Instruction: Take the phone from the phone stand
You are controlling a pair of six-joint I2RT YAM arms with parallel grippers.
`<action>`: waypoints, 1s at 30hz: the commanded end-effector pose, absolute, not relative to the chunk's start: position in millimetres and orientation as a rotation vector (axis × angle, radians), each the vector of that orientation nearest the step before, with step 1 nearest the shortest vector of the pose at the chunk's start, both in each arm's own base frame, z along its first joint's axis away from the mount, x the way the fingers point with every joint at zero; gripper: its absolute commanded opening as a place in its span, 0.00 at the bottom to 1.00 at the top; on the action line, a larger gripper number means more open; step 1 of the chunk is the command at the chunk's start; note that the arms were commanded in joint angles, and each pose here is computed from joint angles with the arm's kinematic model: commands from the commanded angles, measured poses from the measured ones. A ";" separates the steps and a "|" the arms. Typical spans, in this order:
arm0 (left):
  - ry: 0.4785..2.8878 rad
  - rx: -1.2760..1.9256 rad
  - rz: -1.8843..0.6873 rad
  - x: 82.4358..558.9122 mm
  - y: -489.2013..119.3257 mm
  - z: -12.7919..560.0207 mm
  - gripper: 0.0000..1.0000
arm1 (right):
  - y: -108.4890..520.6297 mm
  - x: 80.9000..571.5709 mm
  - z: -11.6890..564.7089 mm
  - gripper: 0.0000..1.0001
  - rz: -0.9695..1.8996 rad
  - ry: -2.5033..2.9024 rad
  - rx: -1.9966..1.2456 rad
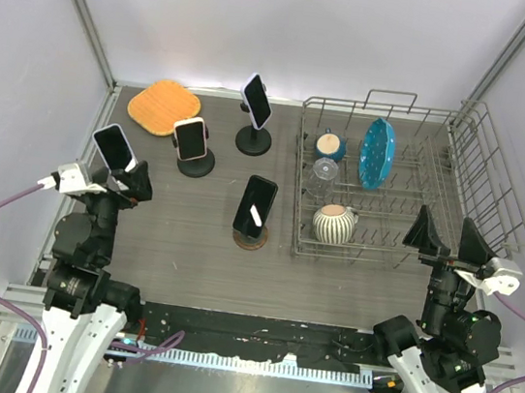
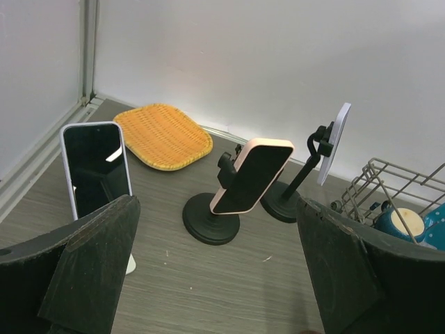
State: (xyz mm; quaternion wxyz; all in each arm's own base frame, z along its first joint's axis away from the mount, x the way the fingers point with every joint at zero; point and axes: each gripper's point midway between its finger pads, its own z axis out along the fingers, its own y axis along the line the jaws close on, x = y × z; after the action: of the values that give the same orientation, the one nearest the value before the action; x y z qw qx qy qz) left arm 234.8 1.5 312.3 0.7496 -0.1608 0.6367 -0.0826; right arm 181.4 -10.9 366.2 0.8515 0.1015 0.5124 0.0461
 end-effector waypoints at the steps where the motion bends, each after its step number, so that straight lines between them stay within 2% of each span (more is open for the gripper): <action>1: 1.359 -0.332 -0.205 231.0 -1.1 333.1 1.00 | -19.2 174.7 374.4 0.96 0.111 1.052 0.269; 11: 1.532 -0.258 -0.267 250.2 -24.3 321.4 1.00 | -14.9 180.7 368.1 0.96 0.120 1.044 0.268; 18: 1.837 -0.270 -0.392 276.3 -55.4 285.4 1.00 | -12.5 181.4 367.6 0.96 0.135 1.041 0.264; 24: 1.962 -0.185 -0.546 293.6 -114.8 270.2 1.00 | -9.1 181.7 368.5 0.96 0.150 1.039 0.253; 30: 2.016 0.028 -0.375 303.2 -173.4 257.4 1.00 | -9.1 181.2 368.4 0.96 0.156 1.042 0.255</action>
State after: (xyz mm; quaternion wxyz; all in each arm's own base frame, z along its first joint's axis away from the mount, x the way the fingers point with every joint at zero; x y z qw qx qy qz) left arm 293.9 -154.2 234.8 0.4810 -0.0169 0.8556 -0.1905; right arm 186.9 -9.9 357.2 0.8474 0.1168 0.5151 0.0543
